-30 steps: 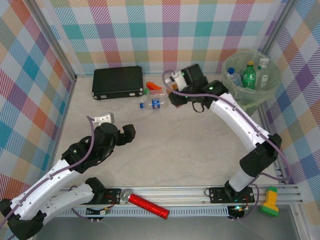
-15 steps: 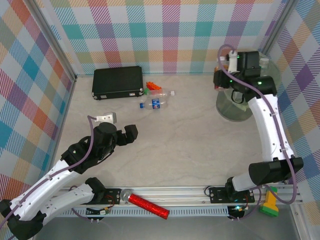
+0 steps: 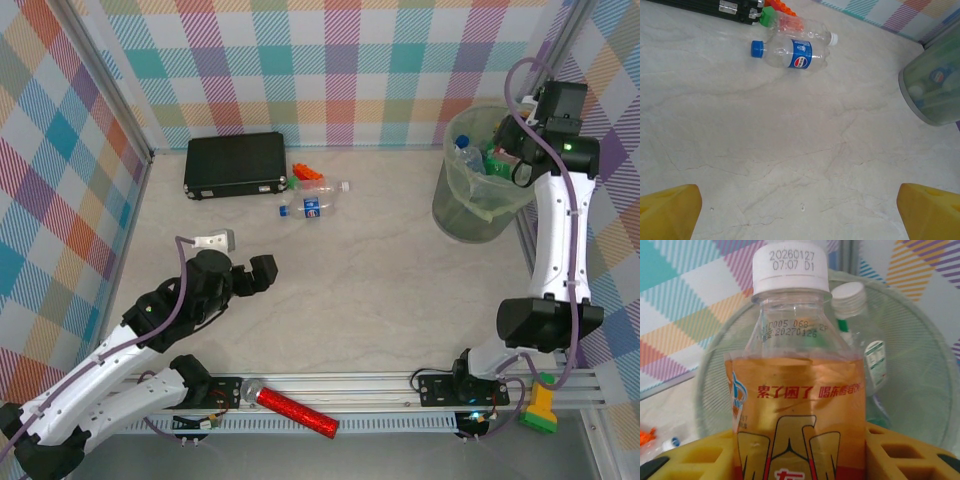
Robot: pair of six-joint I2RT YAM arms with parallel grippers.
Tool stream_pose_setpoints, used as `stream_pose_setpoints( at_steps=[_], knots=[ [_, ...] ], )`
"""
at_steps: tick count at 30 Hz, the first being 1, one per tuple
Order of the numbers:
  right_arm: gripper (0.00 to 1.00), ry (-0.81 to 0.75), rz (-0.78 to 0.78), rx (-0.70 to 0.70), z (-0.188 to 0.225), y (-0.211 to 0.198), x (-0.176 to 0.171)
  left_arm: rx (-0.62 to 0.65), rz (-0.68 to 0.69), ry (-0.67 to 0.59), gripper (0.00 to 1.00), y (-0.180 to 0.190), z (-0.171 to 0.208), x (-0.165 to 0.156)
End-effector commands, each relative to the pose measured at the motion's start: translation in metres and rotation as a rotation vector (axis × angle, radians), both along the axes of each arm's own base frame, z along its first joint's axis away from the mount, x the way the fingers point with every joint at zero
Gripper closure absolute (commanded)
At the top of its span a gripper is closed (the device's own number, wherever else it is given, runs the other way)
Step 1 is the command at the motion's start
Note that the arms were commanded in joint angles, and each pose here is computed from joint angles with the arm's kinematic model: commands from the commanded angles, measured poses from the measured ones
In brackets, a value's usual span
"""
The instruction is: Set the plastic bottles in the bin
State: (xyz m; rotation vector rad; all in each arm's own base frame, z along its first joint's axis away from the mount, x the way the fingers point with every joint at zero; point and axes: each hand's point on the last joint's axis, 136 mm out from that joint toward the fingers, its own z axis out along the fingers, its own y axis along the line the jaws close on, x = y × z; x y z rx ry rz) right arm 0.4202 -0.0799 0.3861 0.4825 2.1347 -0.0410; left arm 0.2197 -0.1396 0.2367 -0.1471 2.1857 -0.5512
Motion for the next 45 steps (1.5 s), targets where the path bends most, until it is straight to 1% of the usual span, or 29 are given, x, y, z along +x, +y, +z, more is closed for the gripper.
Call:
stream_pose_setpoints(
  at_steps=[1, 7, 10, 13, 14, 15, 17, 27, 29, 31, 32, 33, 34, 39, 45],
  knots=[
    [0.51, 0.006, -0.082, -0.022, 0.002, -0.019, 0.002, -0.023, -0.014, -0.011, 0.00, -0.003, 0.002, 0.000],
    [0.50, 0.046, -0.154, -0.064, -0.011, -0.041, 0.009, -0.023, -0.006, -0.011, 0.00, 0.000, -0.001, -0.002],
    [0.48, 0.074, -0.174, -0.066, -0.022, -0.050, 0.012, -0.016, -0.001, -0.009, 0.00, 0.002, -0.003, -0.002],
    [0.48, 0.082, -0.185, -0.063, -0.026, -0.056, 0.014, -0.008, 0.004, -0.007, 0.00, 0.004, -0.003, -0.003],
    [0.47, 0.084, -0.190, -0.063, -0.027, -0.058, 0.014, -0.007, 0.004, -0.008, 0.00, 0.004, -0.003, -0.003],
    [0.42, 0.089, -0.194, -0.060, -0.028, -0.059, 0.015, -0.006, 0.006, -0.010, 0.00, 0.005, -0.002, -0.003],
    [0.26, 0.091, -0.190, -0.054, -0.029, -0.059, 0.014, -0.003, 0.008, -0.011, 0.00, 0.005, -0.002, -0.003],
    [0.24, 0.036, -0.154, -0.015, -0.011, -0.045, 0.000, -0.009, 0.003, -0.010, 0.00, 0.002, -0.001, -0.001],
    [0.23, 0.025, -0.141, -0.003, -0.009, -0.042, -0.002, -0.008, 0.003, -0.009, 0.00, 0.003, -0.002, -0.001],
    [0.16, 0.018, -0.118, 0.020, -0.008, -0.036, -0.003, -0.008, 0.005, -0.006, 0.00, 0.003, -0.003, -0.002],
    [0.15, 0.015, -0.107, 0.031, -0.008, -0.032, -0.004, -0.007, 0.004, -0.005, 0.01, 0.003, -0.004, -0.002],
    [0.09, 0.009, -0.098, 0.044, -0.006, -0.029, -0.006, -0.005, 0.005, -0.003, 0.00, 0.003, -0.004, -0.002],
    [0.00, 0.003, -0.084, 0.056, -0.006, -0.025, -0.007, -0.004, 0.002, -0.002, 0.00, 0.002, -0.005, -0.002],
    [0.01, -0.033, -0.023, 0.103, 0.001, -0.003, -0.017, 0.006, -0.003, 0.016, 0.00, -0.002, -0.012, 0.002],
    [0.01, -0.043, 0.127, 0.103, 0.002, 0.053, -0.032, 0.047, 0.007, 0.043, 0.00, -0.009, -0.022, 0.012]
  ],
)
